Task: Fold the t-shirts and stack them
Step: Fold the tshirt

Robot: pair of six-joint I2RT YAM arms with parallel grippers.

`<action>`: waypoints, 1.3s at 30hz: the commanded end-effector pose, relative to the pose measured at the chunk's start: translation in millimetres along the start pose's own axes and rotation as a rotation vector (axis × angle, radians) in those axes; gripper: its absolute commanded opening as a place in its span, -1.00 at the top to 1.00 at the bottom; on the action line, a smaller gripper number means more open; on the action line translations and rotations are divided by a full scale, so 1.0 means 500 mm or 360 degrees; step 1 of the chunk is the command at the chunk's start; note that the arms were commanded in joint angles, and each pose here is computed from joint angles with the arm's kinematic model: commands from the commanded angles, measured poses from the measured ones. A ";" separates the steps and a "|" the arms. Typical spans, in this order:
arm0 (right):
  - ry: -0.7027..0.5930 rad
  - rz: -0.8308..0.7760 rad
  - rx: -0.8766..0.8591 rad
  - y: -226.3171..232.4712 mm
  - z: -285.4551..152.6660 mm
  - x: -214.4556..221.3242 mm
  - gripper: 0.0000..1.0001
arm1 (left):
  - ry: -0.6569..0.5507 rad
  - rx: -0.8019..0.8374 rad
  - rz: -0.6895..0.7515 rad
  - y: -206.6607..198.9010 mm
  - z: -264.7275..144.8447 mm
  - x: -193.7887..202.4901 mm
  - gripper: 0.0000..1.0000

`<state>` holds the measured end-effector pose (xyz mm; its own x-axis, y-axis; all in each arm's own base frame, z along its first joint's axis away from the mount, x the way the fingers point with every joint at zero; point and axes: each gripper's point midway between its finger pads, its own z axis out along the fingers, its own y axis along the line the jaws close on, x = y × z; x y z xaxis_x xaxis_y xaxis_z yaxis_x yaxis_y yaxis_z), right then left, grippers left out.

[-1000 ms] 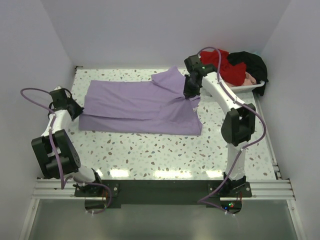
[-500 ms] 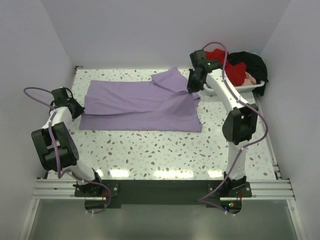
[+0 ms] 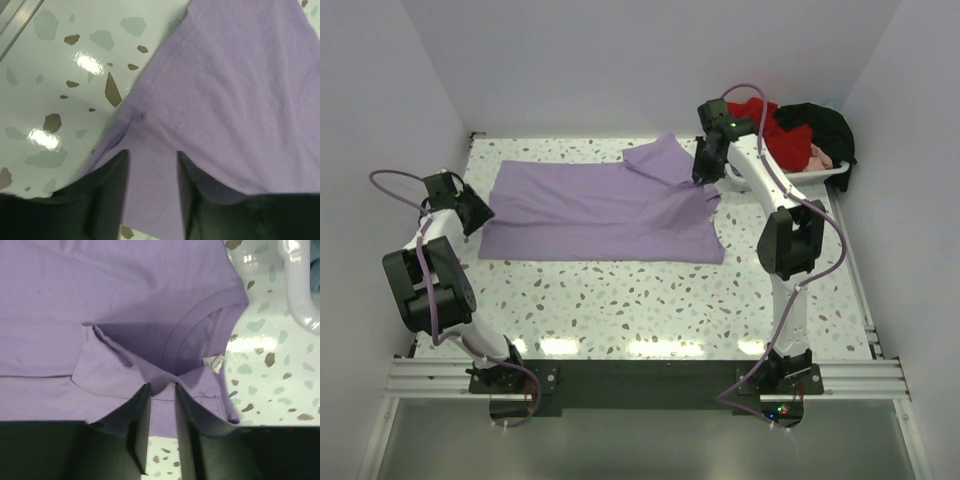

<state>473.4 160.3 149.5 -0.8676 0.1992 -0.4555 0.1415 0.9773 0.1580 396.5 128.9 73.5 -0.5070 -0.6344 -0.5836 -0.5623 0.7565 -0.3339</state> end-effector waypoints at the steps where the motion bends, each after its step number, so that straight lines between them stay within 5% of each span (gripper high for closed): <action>1: -0.0063 -0.0033 -0.0061 0.011 -0.020 -0.037 0.32 | -0.0156 0.0114 0.0035 -0.037 -0.012 -0.068 -0.32; 2: -0.0080 -0.0032 -0.0075 0.016 -0.026 -0.045 -0.20 | -0.0161 0.0115 0.0035 -0.039 -0.013 -0.069 -0.43; 5: -0.0100 -0.0039 -0.0078 0.014 -0.033 -0.056 -0.73 | -0.0168 0.0133 0.0064 -0.049 -0.021 -0.067 -0.65; 8: -0.0106 -0.0053 -0.0095 0.014 -0.043 -0.049 -0.84 | -0.0147 0.0170 0.0107 -0.067 -0.030 -0.048 -0.72; 19: 0.0101 -0.0044 -0.0074 -0.059 -0.031 0.134 -0.65 | 0.0047 0.0318 0.0215 -0.139 -0.038 0.114 -0.74; 39: 0.0401 -0.0044 0.0154 -0.170 0.083 0.302 -0.04 | 0.0372 0.0108 0.0204 -0.029 0.027 0.238 -0.83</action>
<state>339.9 112.9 38.3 -0.9662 0.1612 -0.2013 0.1525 0.9866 0.0578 374.0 36.4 28.8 -0.6663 -0.5422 -0.5120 -0.4001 0.8393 -0.3681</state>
